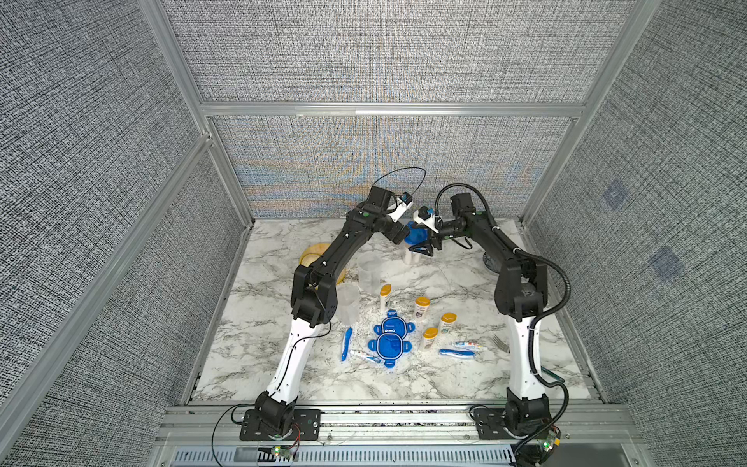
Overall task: Pack away toiletry kits
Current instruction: Close the fastener on the container.
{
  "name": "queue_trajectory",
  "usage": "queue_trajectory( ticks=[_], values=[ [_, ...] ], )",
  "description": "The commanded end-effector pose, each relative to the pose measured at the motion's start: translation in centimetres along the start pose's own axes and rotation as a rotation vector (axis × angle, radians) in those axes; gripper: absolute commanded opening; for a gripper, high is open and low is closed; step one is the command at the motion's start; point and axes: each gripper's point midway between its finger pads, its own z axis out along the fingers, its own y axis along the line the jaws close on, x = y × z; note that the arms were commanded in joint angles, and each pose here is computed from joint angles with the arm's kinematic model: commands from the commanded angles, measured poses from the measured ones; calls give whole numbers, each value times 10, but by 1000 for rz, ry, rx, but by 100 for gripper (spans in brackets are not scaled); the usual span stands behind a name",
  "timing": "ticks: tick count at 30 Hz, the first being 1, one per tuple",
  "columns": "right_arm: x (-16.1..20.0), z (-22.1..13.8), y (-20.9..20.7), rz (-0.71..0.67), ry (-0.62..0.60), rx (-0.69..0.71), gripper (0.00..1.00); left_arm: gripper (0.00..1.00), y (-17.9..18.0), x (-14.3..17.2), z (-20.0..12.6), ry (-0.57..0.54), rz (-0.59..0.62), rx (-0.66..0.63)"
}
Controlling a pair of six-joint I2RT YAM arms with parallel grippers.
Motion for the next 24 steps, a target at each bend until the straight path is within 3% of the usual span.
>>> queue_trajectory(
  ticks=[1,7,13,24],
  values=[
    [-8,-7,4,10,2,16,99,92,-1,11,1,42,8,1],
    [-24,-37,-27,189,-75,135,99,92,-1,11,4,35,9,9],
    [-7,-55,-52,439,-91,234,99,92,-6,9,7,20,8,37],
    [-6,-21,-31,310,-2,204,99,93,-9,-4,5,-38,3,66]
  ],
)
